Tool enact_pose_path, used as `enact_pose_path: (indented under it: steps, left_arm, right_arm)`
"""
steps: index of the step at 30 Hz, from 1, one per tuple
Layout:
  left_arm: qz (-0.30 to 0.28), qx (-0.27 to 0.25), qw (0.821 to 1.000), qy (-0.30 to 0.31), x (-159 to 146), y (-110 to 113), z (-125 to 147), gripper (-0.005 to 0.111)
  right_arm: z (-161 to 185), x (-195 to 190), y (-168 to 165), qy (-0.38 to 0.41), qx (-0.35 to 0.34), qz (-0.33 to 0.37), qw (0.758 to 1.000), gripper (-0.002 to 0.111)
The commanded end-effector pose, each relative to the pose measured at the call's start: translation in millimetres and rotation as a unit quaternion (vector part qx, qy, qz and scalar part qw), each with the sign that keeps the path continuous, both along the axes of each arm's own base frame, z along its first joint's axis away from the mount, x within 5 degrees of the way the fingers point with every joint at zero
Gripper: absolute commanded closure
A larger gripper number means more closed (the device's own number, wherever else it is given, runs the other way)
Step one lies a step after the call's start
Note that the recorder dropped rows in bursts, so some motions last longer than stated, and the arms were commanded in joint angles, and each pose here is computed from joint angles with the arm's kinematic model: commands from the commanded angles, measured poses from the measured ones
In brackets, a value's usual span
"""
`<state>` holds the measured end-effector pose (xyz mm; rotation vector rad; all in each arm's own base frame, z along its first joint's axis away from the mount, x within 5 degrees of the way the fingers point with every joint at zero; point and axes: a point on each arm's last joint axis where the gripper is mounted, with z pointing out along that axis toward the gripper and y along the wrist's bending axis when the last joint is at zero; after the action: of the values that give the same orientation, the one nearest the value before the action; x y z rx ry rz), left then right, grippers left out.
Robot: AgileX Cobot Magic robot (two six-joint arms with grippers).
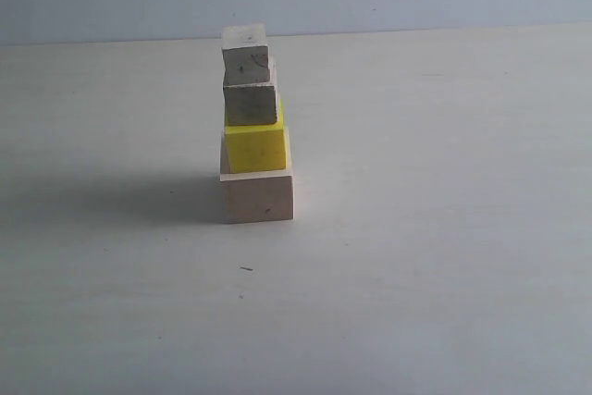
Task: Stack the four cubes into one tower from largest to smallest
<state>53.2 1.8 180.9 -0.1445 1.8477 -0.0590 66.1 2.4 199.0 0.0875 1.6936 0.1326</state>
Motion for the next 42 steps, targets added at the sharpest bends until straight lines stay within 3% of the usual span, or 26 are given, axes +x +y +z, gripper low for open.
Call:
enact_pose_path:
  steps: [1,7,15,42]
  left_arm:
    - [0.001,0.001,1.000,-0.004,-0.2,0.1,-0.3,0.107]
    - [0.001,0.001,1.000,-0.004,-0.2,0.1,-0.3,0.107]
    - [0.001,0.001,1.000,-0.004,-0.2,0.1,-0.3,0.107]
    - [0.001,0.001,1.000,-0.004,-0.2,0.1,-0.3,0.107]
  right_arm:
    - [-4.9,-1.0,-0.7,0.019,-0.019,-0.002,1.000,0.108]
    - [-15.0,-4.0,-2.3,0.074,-0.042,-0.005,0.996,0.108]
    - [-13.0,-11.7,-2.9,0.044,-0.041,-0.008,0.998,0.108]
    - [-16.3,-12.5,-3.2,0.063,-0.041,-0.009,0.997,0.108]
